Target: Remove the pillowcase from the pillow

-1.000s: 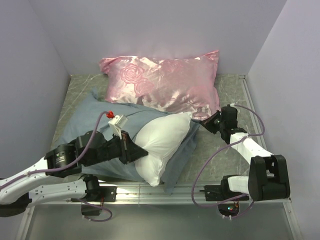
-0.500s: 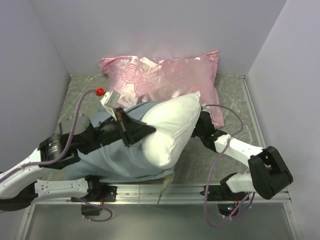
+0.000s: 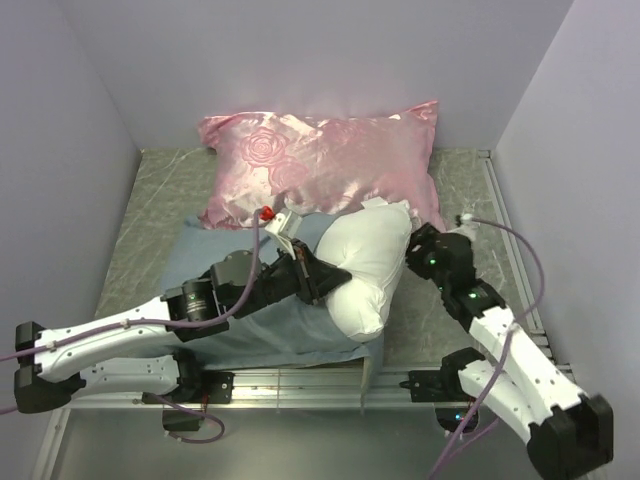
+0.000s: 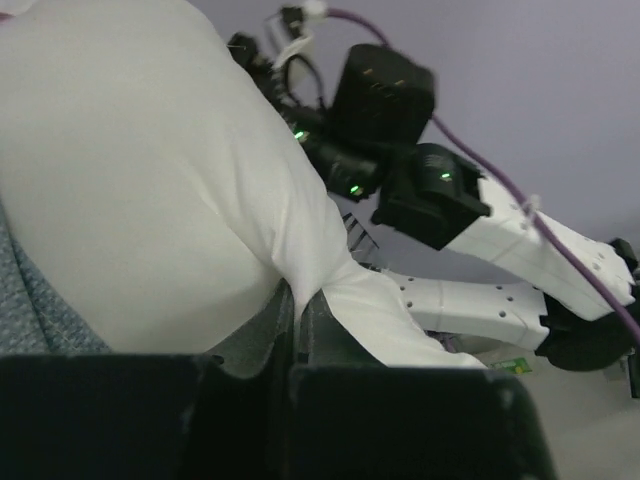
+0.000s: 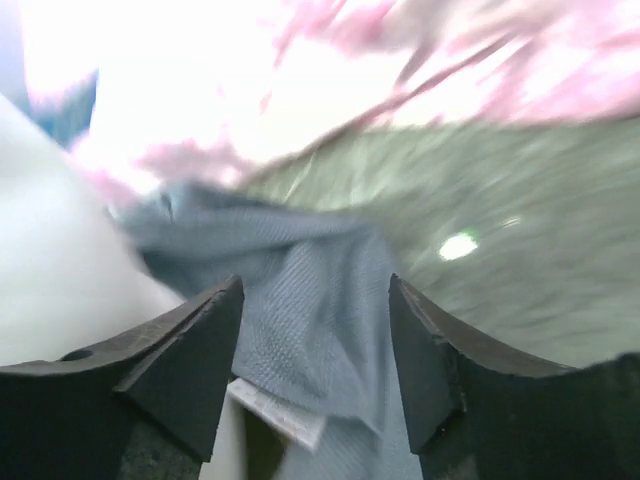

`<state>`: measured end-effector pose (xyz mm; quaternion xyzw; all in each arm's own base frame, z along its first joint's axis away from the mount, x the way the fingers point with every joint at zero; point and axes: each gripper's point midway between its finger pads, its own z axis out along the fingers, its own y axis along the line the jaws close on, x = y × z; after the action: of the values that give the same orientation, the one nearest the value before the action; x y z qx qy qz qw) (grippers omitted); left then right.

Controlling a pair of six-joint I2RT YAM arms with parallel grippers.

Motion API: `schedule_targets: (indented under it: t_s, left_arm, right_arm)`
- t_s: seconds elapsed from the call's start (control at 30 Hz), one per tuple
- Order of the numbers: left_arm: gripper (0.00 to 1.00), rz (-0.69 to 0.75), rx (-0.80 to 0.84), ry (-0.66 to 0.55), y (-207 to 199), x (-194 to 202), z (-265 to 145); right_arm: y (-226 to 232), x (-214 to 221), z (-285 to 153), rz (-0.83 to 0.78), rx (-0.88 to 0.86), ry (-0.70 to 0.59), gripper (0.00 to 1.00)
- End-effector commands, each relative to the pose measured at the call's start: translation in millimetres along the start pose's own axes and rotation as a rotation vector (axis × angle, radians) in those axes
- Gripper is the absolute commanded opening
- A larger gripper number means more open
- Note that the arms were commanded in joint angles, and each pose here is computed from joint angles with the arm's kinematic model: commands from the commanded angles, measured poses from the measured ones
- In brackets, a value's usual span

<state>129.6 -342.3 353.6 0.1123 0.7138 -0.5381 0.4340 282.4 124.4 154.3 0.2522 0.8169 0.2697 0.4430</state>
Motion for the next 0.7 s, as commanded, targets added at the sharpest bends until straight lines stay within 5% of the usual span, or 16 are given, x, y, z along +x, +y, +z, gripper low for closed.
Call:
schedule_targets:
  t_s: [0.0, 0.47, 0.63, 0.67]
  left_arm:
    - [0.00, -0.069, 0.006, -0.133, 3.6, -19.8, 8.3]
    - [0.01, -0.135, -0.063, 0.031, 48.0, 57.8, 84.5]
    - [0.19, -0.161, -0.056, 0.106, 50.6, 83.4, 107.1]
    - [0.30, -0.163, -0.049, 0.116, 49.3, 85.6, 107.9]
  right_arm:
    - [-31.7, -33.1, -20.1, 0.024, 0.111, -0.077, 0.68]
    - [6.2, -5.4, -77.5, 0.028, -0.210, 0.026, 0.83]
    - [-1.0, 21.8, -75.3, 0.038, -0.242, 0.120, 0.84]
    - [-7.7, 28.7, -72.3, 0.038, -0.238, 0.130, 0.84]
